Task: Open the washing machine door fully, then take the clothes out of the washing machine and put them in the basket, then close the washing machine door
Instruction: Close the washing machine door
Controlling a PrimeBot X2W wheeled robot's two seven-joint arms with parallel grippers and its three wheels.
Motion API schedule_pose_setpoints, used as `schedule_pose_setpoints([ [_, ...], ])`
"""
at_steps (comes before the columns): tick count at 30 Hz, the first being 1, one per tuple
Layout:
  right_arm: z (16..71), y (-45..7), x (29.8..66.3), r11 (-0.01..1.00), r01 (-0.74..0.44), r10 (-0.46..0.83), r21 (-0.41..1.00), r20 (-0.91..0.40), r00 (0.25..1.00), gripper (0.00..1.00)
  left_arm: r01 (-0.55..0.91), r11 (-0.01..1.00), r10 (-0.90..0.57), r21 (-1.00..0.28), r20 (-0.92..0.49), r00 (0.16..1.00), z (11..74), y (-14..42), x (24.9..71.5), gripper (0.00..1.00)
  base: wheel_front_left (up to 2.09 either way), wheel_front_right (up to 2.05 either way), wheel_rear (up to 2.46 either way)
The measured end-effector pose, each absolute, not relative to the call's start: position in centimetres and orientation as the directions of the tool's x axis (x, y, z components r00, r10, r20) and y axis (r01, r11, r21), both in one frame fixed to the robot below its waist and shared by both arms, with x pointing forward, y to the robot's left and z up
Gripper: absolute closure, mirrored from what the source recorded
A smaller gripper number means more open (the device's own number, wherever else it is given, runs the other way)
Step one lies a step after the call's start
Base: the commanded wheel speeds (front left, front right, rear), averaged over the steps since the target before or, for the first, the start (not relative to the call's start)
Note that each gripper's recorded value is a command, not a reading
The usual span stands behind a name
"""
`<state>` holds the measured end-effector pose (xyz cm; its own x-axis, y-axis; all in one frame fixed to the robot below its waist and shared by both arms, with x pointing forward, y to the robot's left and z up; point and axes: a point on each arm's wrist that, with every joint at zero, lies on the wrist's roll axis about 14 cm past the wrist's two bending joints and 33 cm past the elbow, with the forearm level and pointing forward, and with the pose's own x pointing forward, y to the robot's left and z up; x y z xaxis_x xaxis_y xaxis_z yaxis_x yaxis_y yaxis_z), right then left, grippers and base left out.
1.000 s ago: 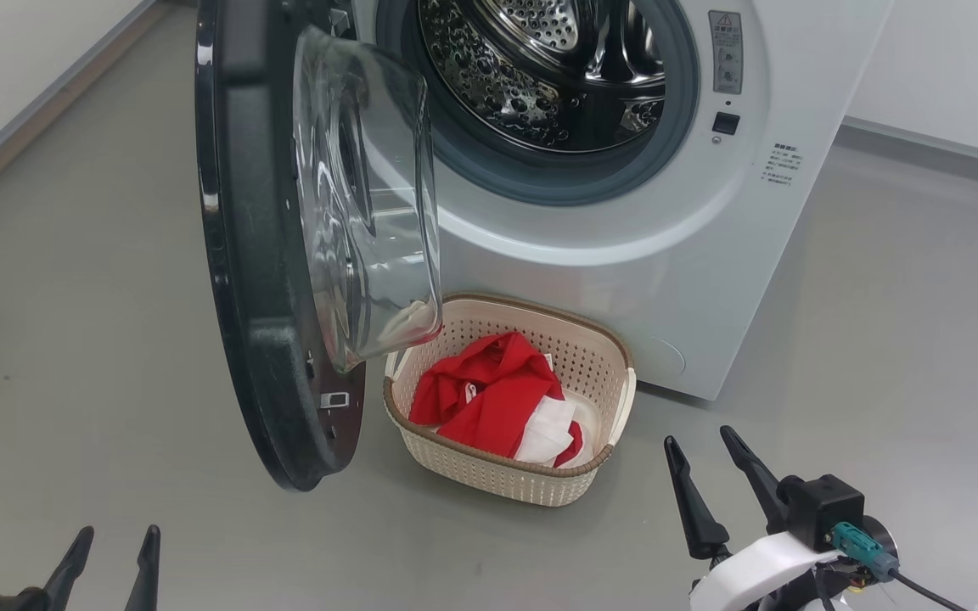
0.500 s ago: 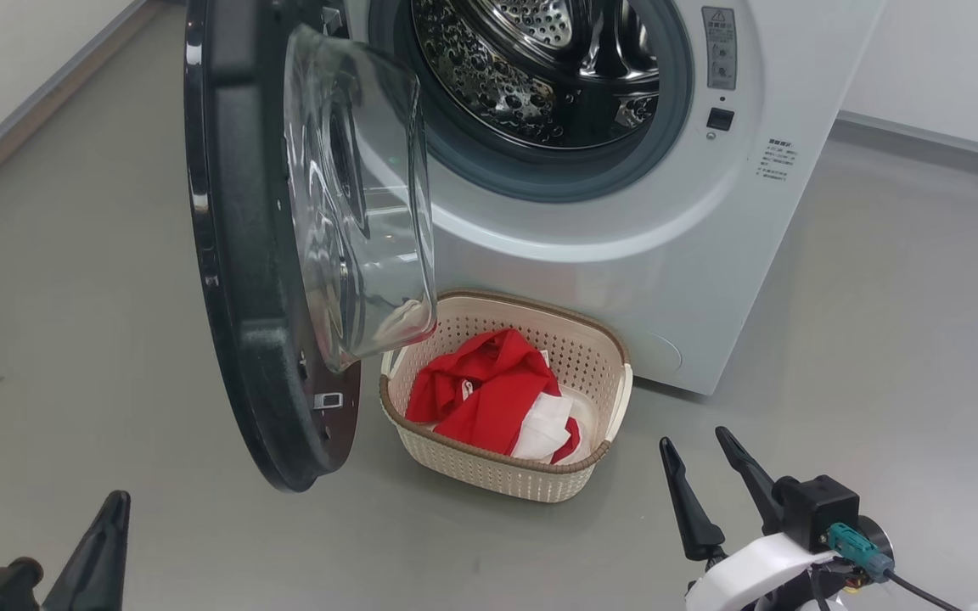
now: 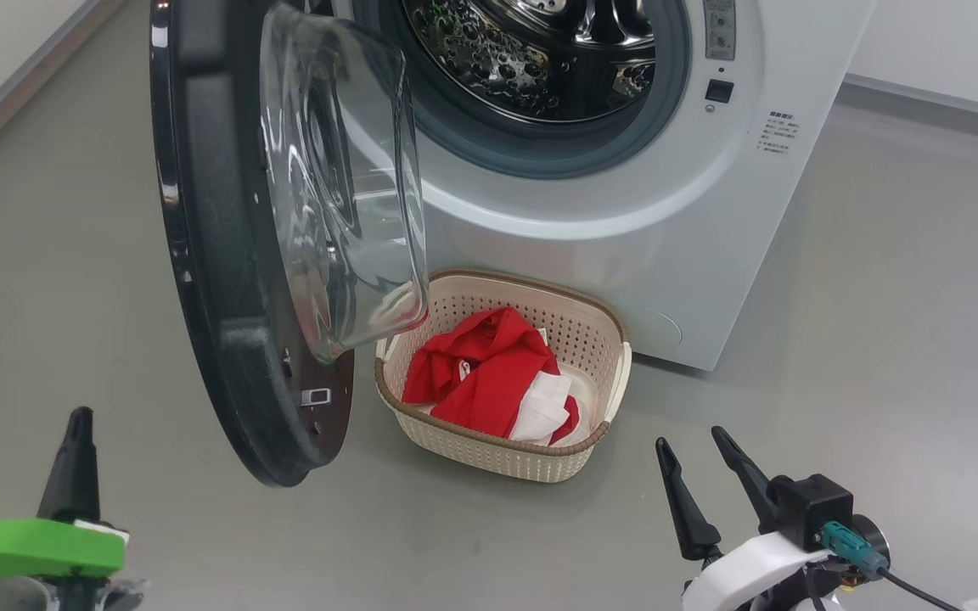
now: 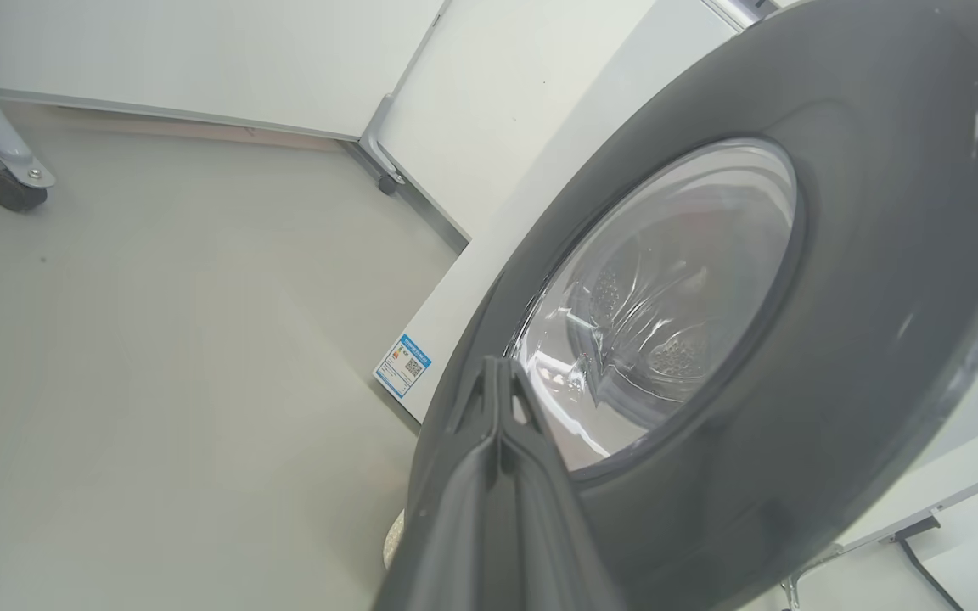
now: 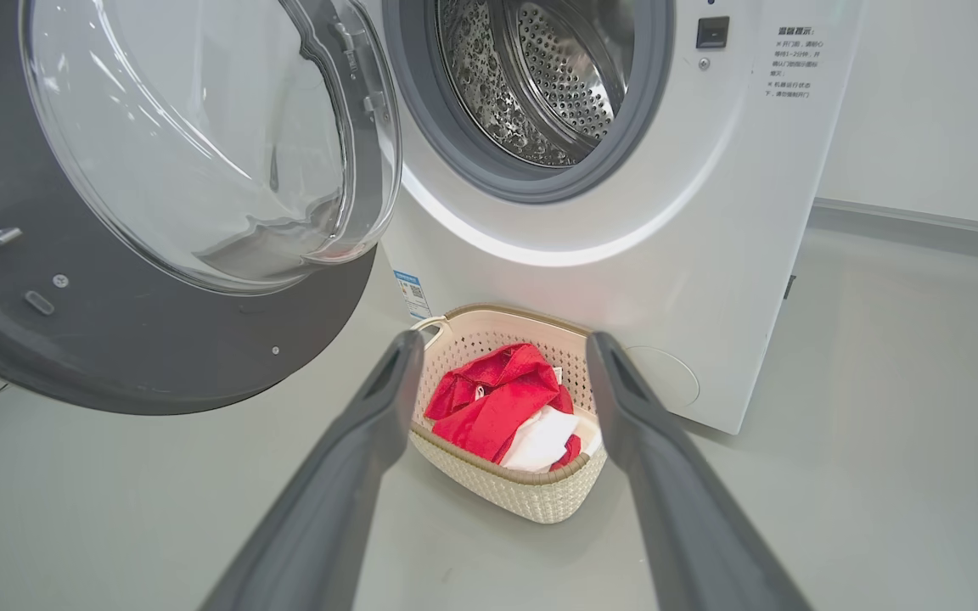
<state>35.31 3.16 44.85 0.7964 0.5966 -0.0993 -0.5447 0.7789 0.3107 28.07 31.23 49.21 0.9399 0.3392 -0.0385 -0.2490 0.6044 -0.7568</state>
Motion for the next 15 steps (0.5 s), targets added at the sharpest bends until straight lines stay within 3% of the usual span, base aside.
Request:
schedule_pose_setpoints([
  [8,44.8,3.1,35.5,0.780,-0.542,0.595,0.311,-0.101,0.797,0.00,-0.159,0.297,0.374,-0.942,-0.039,0.927,50.4,33.7,29.2,1.00,0.00,0.00,0.00],
  [15,44.5,3.1,35.6,0.781,-0.540,0.594,0.314,-0.107,0.797,0.00,-0.040,-0.017,0.266,-0.999,-0.043,0.963,51.1,32.3,31.5,1.00,0.00,0.00,0.00],
])
